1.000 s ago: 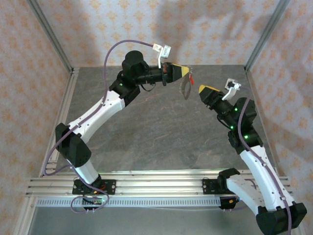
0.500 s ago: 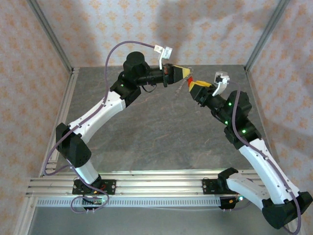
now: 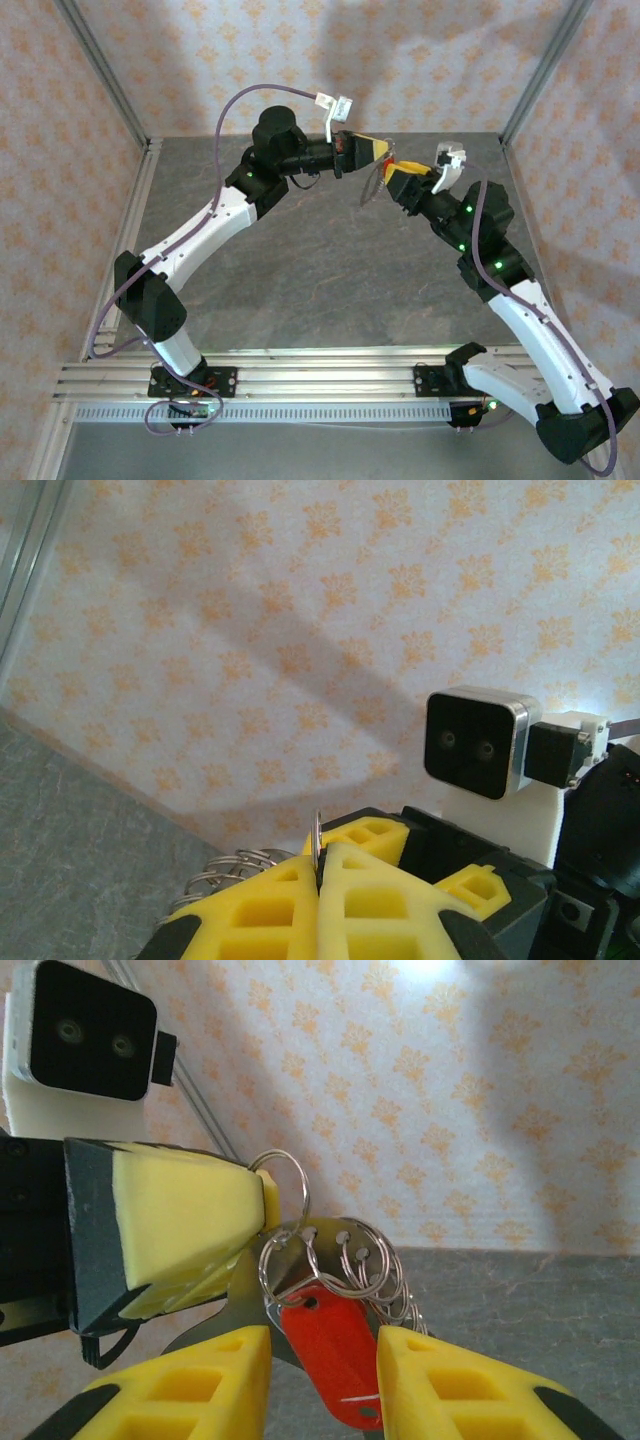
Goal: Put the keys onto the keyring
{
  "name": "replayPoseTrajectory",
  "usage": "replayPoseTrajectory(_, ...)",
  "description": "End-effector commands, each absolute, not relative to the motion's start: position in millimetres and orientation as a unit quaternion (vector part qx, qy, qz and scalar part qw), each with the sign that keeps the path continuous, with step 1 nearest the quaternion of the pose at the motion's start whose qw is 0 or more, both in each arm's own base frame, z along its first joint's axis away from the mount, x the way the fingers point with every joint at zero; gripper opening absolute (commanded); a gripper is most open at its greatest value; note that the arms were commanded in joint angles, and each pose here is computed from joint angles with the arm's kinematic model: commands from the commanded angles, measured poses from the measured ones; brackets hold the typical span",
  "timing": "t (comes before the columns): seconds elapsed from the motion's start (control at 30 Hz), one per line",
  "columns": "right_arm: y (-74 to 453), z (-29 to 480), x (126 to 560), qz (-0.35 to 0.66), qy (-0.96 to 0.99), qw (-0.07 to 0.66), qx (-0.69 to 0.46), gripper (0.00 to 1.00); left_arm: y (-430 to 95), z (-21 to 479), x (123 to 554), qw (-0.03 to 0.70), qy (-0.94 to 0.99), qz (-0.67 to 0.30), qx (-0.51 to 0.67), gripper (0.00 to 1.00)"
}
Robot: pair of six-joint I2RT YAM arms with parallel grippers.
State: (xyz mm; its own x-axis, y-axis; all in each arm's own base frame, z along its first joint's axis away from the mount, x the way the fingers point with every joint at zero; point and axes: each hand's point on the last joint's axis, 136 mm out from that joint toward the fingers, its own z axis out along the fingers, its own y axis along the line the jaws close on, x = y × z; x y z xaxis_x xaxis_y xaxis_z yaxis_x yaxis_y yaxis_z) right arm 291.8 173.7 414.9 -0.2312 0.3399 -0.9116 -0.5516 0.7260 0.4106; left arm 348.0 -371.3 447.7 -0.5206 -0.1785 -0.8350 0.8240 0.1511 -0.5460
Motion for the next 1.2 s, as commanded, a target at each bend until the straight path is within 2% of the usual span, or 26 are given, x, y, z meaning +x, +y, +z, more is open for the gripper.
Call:
replayPoseTrajectory(0.0,171,439,289,0.357,0.675,0.641,-0.08,0.33,-366,473,330,0.446,0.603,-0.601,0.277,0.0)
replayPoseTrajectory(0.3,167,432,290,0.343,0.682,0.641,-0.074,0.33,-365,477,329,0.448,0.6,-0.601,0.278,0.0)
replayPoseTrajectory(0.47,155,415,288,0.32,0.691,0.646,-0.063,0.37,-364,480,325,0.446,0.597,-0.603,0.284,0.0)
replayPoseTrajectory(0.77,163,402,284,0.382,0.693,0.603,-0.101,0.44,-364,485,316,0.442,0.589,-0.603,0.306,0.0)
replayPoseTrajectory(1.03,182,409,277,0.448,0.683,0.558,-0.147,0.46,-365,486,309,0.431,0.582,-0.61,0.322,0.0)
replayPoseTrajectory(1.17,183,412,278,0.452,0.68,0.558,-0.148,0.46,-366,486,306,0.426,0.579,-0.612,0.329,0.0)
